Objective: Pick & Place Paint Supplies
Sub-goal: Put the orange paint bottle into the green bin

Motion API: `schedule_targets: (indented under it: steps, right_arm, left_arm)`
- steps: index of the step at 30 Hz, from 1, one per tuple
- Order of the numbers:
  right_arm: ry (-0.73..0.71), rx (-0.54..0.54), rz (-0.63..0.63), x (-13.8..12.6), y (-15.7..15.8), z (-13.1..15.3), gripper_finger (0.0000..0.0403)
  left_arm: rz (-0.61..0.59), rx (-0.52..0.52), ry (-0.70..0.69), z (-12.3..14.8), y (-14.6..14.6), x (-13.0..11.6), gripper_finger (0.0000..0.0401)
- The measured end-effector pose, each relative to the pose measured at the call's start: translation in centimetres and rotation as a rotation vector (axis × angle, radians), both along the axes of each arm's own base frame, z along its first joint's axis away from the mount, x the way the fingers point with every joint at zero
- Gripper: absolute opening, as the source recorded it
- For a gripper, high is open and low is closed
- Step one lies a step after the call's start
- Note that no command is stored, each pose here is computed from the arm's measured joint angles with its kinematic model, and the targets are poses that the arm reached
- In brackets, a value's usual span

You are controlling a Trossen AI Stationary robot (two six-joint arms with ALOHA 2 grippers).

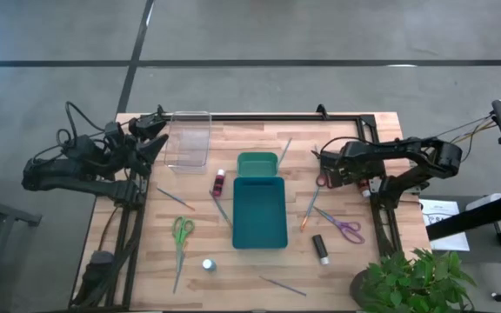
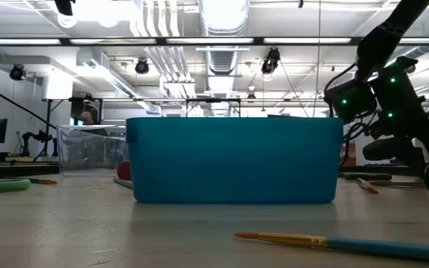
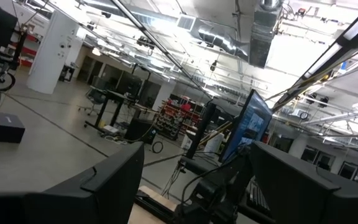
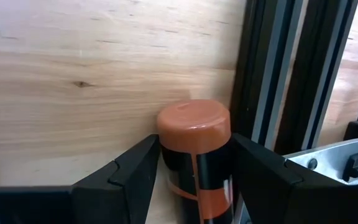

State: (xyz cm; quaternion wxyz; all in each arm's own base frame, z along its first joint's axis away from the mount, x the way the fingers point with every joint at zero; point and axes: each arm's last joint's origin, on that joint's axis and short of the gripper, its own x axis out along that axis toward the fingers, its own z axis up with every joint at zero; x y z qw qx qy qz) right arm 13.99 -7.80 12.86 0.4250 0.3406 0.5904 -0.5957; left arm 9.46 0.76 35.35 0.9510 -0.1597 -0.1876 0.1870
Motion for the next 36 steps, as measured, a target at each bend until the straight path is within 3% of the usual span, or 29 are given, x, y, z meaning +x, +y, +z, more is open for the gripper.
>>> schedule_targets:
  steps: [4,13,22,28,36]
  right_arm:
    - [-0.014,-0.013,-0.006,0.0,-0.2,0.1,0.0190]
    - [-0.034,-0.033,0.001,-0.1,-0.3,0.3,0.0124]
    - [-0.247,-0.114,-0.059,-0.1,-0.2,3.3,0.0118]
    - [-0.604,-0.266,-0.065,0.6,-0.1,9.3,0.0133]
    - [-1.413,-0.591,-0.077,2.0,0.0,18.0,0.0147]
  left_arm:
    - [0.000,0.000,0.001,0.0,0.0,0.0,0.0301]
    - [0.002,-0.001,0.002,0.0,0.0,0.0,0.0301]
    - [0.002,-0.001,0.002,0.0,0.0,0.0,0.0301]
    - [0.002,0.001,0.036,-0.3,0.0,0.5,0.0301]
    - [0.079,0.013,0.169,-1.6,-0.1,5.4,0.0301]
